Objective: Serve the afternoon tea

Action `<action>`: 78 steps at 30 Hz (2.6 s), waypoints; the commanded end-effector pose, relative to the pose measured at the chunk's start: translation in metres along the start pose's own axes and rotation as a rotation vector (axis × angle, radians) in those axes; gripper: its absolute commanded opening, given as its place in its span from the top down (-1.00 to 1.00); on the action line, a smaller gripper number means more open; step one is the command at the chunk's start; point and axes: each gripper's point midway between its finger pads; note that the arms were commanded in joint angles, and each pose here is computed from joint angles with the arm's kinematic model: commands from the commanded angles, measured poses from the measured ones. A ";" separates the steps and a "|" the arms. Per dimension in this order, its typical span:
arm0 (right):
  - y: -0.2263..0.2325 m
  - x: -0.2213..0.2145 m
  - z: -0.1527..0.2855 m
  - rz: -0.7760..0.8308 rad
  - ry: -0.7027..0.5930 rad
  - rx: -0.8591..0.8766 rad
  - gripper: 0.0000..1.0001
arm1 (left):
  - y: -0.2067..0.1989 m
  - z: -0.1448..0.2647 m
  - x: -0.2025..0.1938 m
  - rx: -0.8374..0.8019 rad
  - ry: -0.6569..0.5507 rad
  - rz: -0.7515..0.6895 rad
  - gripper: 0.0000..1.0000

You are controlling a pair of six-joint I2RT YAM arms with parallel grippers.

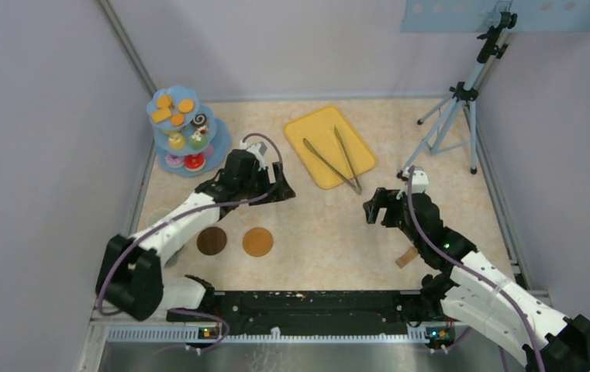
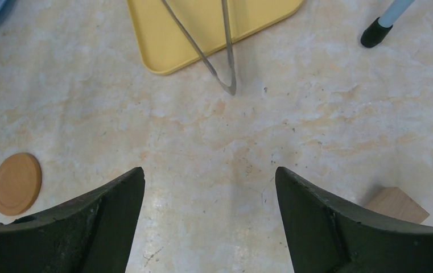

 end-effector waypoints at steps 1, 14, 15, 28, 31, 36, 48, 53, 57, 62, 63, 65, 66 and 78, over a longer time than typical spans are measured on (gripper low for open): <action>0.016 0.001 -0.007 -0.002 -0.013 0.083 -0.67 | 0.041 0.059 -0.060 0.268 0.143 0.053 -0.69; 0.019 0.010 -0.005 -0.009 -0.007 0.079 -0.65 | 0.053 0.034 -0.098 0.291 0.064 0.144 -0.67; 0.018 0.009 -0.004 -0.016 -0.007 0.077 -0.65 | 0.055 0.029 -0.094 0.294 0.045 0.137 -0.65; 0.012 0.009 0.002 -0.022 -0.013 0.055 -0.63 | 0.061 -0.027 -0.054 0.301 -0.116 0.072 -0.67; 0.013 0.010 0.002 -0.026 -0.015 0.058 -0.63 | 0.066 -0.035 -0.035 0.338 -0.171 0.042 -0.70; 0.015 0.013 0.002 -0.037 -0.015 0.061 -0.63 | 0.072 -0.052 0.015 0.337 -0.266 0.008 -0.76; 0.018 0.024 0.003 -0.068 -0.029 0.052 -0.62 | 0.126 -0.117 0.109 0.384 -0.293 0.066 -0.80; 0.017 0.024 0.001 -0.057 -0.013 0.037 -0.62 | 0.131 -0.125 0.142 0.381 -0.311 0.029 -0.82; 0.016 0.025 0.002 -0.053 -0.022 0.039 -0.62 | 0.107 -0.101 0.172 0.373 -0.343 -0.033 -0.88; 0.016 0.022 -0.001 -0.047 -0.042 0.052 -0.63 | 0.047 -0.010 0.182 0.291 -0.379 -0.110 -0.90; 0.018 0.022 -0.002 -0.048 -0.043 0.060 -0.63 | 0.041 0.010 0.178 0.290 -0.387 -0.123 -0.90; 0.022 0.022 -0.004 -0.050 -0.045 0.081 -0.63 | 0.030 0.057 0.168 0.298 -0.420 -0.128 -0.92; 0.024 0.022 -0.005 -0.051 -0.044 0.090 -0.63 | 0.029 0.077 0.160 0.312 -0.431 -0.121 -0.92; 0.048 0.026 0.000 -0.055 -0.048 0.219 -0.62 | 0.098 0.258 0.061 0.880 -0.445 0.252 -0.97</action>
Point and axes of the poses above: each gripper's point midway between its finger pads, its own z axis back along the fingers, its own y axis along the line the jaws close on, x = y × z, and after that the axes turned 3 degrees about z, right-handed
